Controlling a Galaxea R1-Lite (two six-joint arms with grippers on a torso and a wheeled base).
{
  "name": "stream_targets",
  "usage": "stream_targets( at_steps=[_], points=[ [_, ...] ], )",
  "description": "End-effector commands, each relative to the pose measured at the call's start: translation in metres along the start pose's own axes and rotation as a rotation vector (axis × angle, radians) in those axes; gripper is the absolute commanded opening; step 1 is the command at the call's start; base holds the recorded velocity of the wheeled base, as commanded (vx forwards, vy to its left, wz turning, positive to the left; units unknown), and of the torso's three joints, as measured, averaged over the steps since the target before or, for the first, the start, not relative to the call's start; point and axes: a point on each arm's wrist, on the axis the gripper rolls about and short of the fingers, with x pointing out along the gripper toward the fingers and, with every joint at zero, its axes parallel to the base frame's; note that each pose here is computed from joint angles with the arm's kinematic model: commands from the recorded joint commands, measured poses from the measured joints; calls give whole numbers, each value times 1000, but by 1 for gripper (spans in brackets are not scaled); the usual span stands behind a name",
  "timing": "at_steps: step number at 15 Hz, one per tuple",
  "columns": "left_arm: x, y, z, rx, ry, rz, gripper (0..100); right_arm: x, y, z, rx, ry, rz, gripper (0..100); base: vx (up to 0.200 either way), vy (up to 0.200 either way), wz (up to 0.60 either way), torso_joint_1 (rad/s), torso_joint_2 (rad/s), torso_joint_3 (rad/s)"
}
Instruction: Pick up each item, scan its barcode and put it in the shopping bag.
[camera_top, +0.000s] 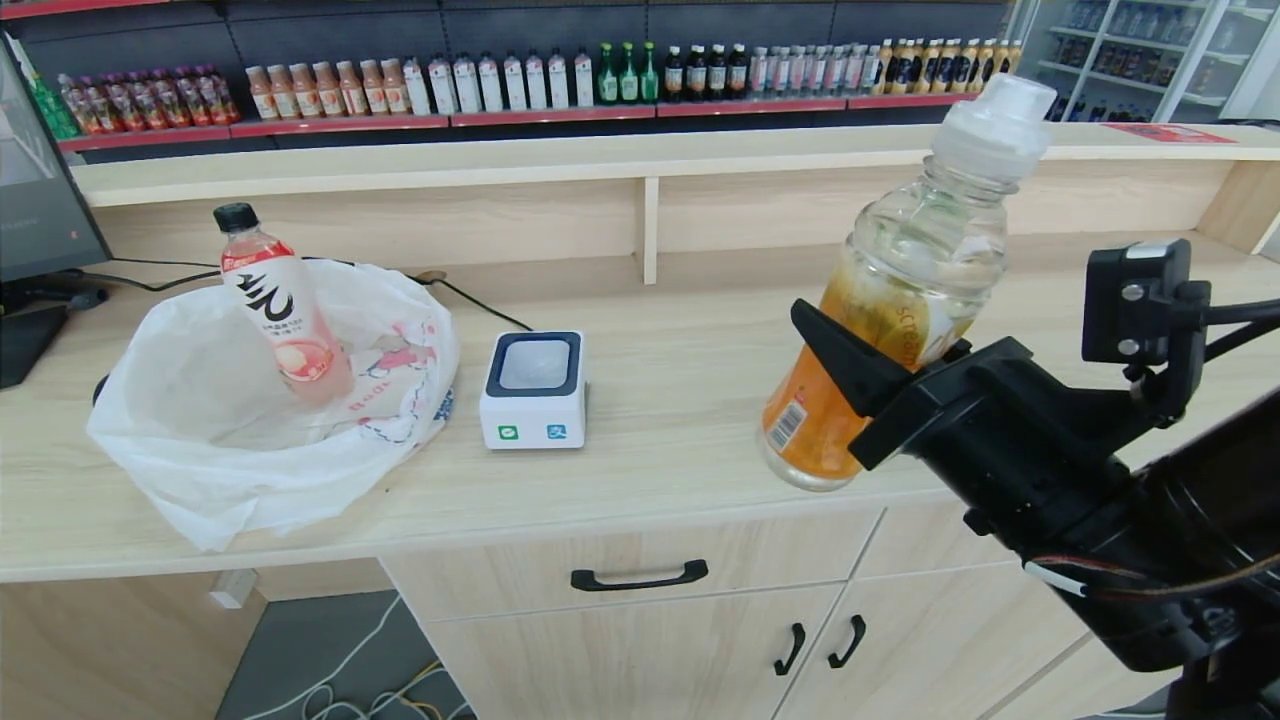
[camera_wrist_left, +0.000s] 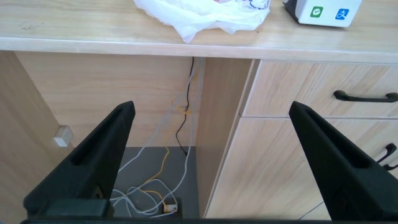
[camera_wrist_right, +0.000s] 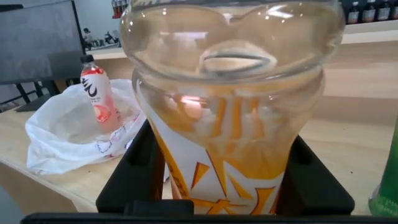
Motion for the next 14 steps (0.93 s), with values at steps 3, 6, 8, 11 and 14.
stream_targets(
  at_steps=[3,6,8,11,14],
  points=[
    [0,0,0,0,0,1,100,4,1,8,11,-38,0,0,-67,0,0,1,1,2],
    [0,0,0,0,1,1,100,4,1,11,14,-49,-1,0,-133,0,0,5,3,3],
    [0,0,0,0,0,1,100,3,0,13,15,-54,-3,0,0,0,0,0,0,0],
    [0,0,0,-1,0,1,100,4,0,13,13,-57,-6,0,0,200,0,-6,-3,4],
    [0,0,0,-3,0,1,100,4,-3,13,10,-57,-15,0,0,200,0,17,10,1]
  ],
)
